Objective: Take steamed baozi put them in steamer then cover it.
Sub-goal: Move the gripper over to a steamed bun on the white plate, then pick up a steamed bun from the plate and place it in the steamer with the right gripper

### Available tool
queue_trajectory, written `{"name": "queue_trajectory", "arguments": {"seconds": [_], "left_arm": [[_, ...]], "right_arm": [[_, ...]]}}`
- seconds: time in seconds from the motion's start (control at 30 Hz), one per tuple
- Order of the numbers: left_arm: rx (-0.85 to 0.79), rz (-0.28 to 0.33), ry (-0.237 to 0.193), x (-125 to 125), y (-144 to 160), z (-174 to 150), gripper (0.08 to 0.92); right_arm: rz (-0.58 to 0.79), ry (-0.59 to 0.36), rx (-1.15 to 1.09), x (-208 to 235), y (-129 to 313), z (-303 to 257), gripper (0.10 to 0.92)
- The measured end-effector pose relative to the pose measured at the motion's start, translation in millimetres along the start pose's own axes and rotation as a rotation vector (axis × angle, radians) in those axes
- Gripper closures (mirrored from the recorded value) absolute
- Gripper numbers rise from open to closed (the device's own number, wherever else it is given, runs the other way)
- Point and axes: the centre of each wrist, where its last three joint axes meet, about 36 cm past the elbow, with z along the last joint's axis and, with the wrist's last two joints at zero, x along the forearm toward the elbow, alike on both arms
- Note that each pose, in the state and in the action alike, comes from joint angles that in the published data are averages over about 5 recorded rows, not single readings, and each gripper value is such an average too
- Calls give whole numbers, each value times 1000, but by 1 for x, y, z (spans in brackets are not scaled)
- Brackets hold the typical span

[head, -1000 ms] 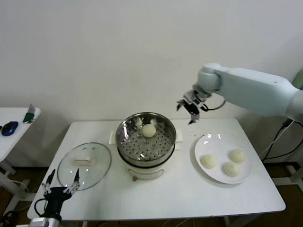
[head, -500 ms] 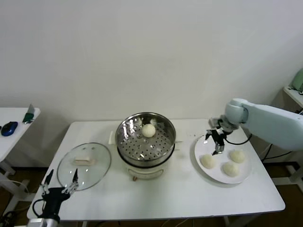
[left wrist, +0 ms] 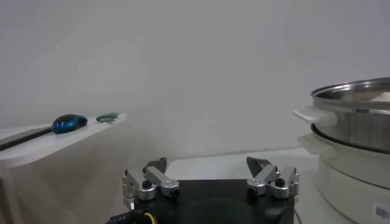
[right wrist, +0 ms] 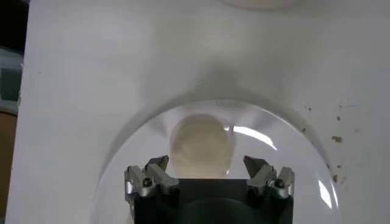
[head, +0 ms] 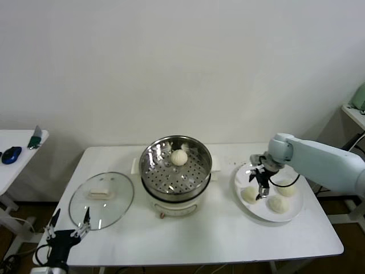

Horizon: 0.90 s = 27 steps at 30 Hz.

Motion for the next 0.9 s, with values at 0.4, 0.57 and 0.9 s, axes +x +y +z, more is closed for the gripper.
{"name": "queue_trajectory", "arguments": {"seconds": [0.4,0.57,0.9], "left_arm": [[7,-6,0,1,-2,0,177],[5,-8,2,2,-1,0,177],[6,-6,5,3,-1,1,177]], "right_arm": [[-16,16,-9,-16,-7,-2,281],[-23,19,-13,-16,-9,0,330],[-11,5,-32,-3,-13,5,348]]}}
